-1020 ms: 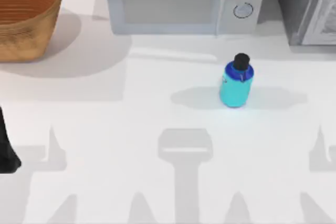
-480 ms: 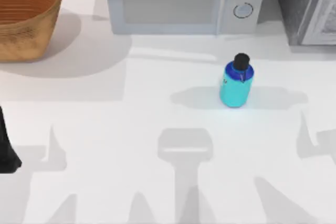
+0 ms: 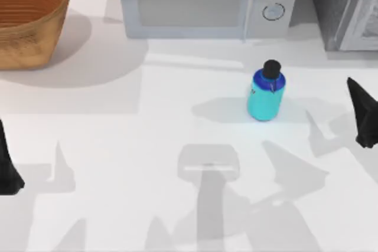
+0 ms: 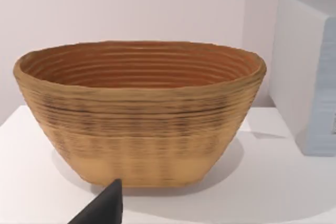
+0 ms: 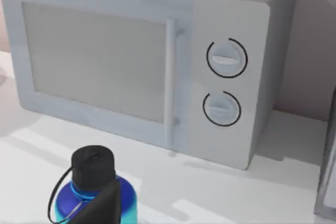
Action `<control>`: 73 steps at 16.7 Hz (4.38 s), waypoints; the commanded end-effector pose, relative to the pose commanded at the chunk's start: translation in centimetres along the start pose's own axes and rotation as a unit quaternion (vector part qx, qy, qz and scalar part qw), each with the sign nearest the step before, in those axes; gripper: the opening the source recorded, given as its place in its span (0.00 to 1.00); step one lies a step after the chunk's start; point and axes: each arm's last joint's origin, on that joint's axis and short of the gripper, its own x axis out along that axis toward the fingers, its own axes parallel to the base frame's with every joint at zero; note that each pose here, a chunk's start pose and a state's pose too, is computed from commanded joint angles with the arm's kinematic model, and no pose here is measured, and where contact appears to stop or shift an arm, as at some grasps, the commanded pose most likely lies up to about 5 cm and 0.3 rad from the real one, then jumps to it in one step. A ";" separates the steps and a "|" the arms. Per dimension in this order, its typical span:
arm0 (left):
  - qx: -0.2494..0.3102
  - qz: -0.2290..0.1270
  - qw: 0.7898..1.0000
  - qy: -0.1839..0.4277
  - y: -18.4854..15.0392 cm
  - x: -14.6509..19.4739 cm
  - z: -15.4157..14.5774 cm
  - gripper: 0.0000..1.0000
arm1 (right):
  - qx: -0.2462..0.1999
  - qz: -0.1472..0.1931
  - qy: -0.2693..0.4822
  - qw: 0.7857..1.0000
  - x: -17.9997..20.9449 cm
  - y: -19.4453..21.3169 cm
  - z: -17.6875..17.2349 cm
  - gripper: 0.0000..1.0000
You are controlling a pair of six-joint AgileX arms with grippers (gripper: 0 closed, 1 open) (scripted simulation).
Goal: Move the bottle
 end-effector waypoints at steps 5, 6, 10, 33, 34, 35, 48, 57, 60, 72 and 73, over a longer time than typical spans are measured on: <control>0.000 0.000 1.000 0.000 0.0 0.0 0.0 1.00 | 0.008 0.090 0.033 0.995 4.2 -0.1 -5.6 1.00; 0.000 0.000 1.000 0.000 0.0 0.0 0.0 1.00 | 0.009 0.106 0.035 0.994 4.7 0.0 -6.7 1.00; 0.000 0.000 1.000 0.000 0.0 0.0 0.0 1.00 | 0.005 0.154 0.027 0.988 6.0 0.4 -10.0 1.00; 0.000 0.000 1.000 0.000 0.0 0.0 0.0 1.00 | -0.002 0.174 0.013 0.985 15.8 4.0 -11.4 1.00; 0.000 0.000 1.000 0.000 0.0 0.0 0.0 1.00 | -0.002 0.174 0.013 0.985 15.8 4.0 -11.4 1.00; 0.000 0.000 1.000 0.000 0.0 0.0 0.0 1.00 | -0.002 0.174 0.013 0.985 15.8 4.0 -11.4 1.00; 0.000 0.000 1.000 0.000 0.0 0.0 0.0 1.00 | -0.002 0.174 0.013 0.985 15.8 4.0 -11.4 0.02; 0.000 0.000 1.000 0.000 0.0 0.0 0.0 1.00 | -0.002 0.172 0.013 0.985 15.8 3.9 -11.3 0.00; 0.000 0.000 1.000 0.000 0.0 0.0 0.0 1.00 | -0.006 0.170 0.019 0.985 16.0 2.7 -11.4 0.00; 0.000 0.000 1.000 0.000 0.0 0.0 0.0 1.00 | -0.028 0.154 0.055 0.986 3.7 -22.1 -10.3 0.00; 0.000 0.000 1.000 0.000 0.0 0.0 0.0 1.00 | -0.024 0.155 0.044 0.987 2.1 -23.3 -9.9 0.00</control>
